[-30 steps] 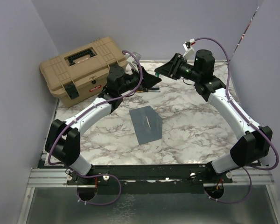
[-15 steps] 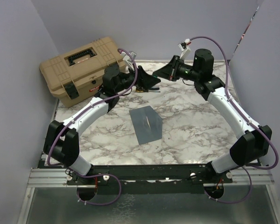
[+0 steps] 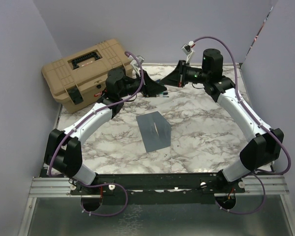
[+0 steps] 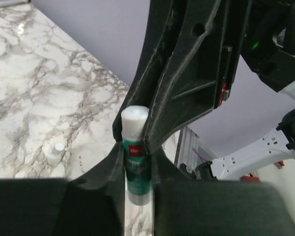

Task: Place the letter into the envelope and seal it

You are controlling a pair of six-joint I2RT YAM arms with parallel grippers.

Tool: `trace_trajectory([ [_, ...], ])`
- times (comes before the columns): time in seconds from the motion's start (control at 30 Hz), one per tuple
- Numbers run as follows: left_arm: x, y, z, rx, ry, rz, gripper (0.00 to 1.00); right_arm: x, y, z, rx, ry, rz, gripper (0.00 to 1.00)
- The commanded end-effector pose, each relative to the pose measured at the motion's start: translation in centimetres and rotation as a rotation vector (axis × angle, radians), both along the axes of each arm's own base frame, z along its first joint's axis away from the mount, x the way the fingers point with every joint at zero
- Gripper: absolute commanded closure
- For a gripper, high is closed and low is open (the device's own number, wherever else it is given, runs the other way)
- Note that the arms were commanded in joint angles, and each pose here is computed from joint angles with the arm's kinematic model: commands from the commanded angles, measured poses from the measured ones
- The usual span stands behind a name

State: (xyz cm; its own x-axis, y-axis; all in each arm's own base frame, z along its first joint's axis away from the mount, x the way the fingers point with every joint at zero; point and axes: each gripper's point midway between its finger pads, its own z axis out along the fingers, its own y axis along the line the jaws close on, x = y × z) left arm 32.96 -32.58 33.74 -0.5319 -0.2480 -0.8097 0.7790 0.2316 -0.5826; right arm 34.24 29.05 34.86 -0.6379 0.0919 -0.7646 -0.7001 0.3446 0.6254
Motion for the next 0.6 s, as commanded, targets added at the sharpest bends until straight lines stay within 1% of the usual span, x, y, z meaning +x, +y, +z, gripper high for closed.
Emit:
trace_trajectory([
  [0.0,-0.7,-0.1,-0.4,0.007,0.008,-0.047,1.00,-1.1,0.4,0.8,0.012,0.013,0.062,1.00],
  [0.03,-0.7,0.0,-0.4,0.008,0.008,-0.044,1.00,-0.9,0.4,0.9,0.014,0.019,0.044,0.95],
  [0.07,-0.6,0.0,-0.4,0.010,-0.003,-0.038,1.00,-0.7,0.3,1.0,0.014,0.024,0.020,0.83],
  [0.1,-0.5,0.0,-0.3,0.010,-0.010,-0.027,1.00,-0.4,0.1,1.1,0.013,0.027,-0.013,0.68],
  [0.13,-0.2,0.1,-0.2,0.009,-0.018,-0.011,1.00,-0.1,-0.2,1.3,0.017,0.028,-0.057,0.51],
  [0.17,0.0,0.2,0.0,0.008,-0.027,0.003,1.00,0.4,-0.7,1.4,0.020,0.027,-0.116,0.38],
  [0.2,0.2,0.3,0.1,0.009,-0.033,0.017,1.00,0.5,-1.0,1.9,0.030,0.014,-0.153,0.30],
  [0.23,0.3,0.4,0.2,0.007,-0.038,0.031,1.00,0.3,-1.3,2.5,0.039,-0.007,-0.169,0.25],
  [0.3,0.8,0.5,0.5,-0.001,-0.051,0.058,1.00,-0.3,-1.7,3.6,0.051,-0.049,-0.176,0.19],
  [0.4,1.4,0.7,1.8,-0.043,-0.069,0.103,1.00,-1.1,-2.1,3.8,0.053,-0.095,-0.167,0.16],
  [0.5,2.1,0.9,3.7,-0.122,-0.068,0.146,1.00,-1.9,-1.9,2.4,0.049,-0.112,-0.124,0.17],
  [0.57,2.7,1.2,5.0,-0.186,-0.050,0.181,1.00,-2.2,-1.8,1.4,0.048,-0.123,-0.105,0.19],
])
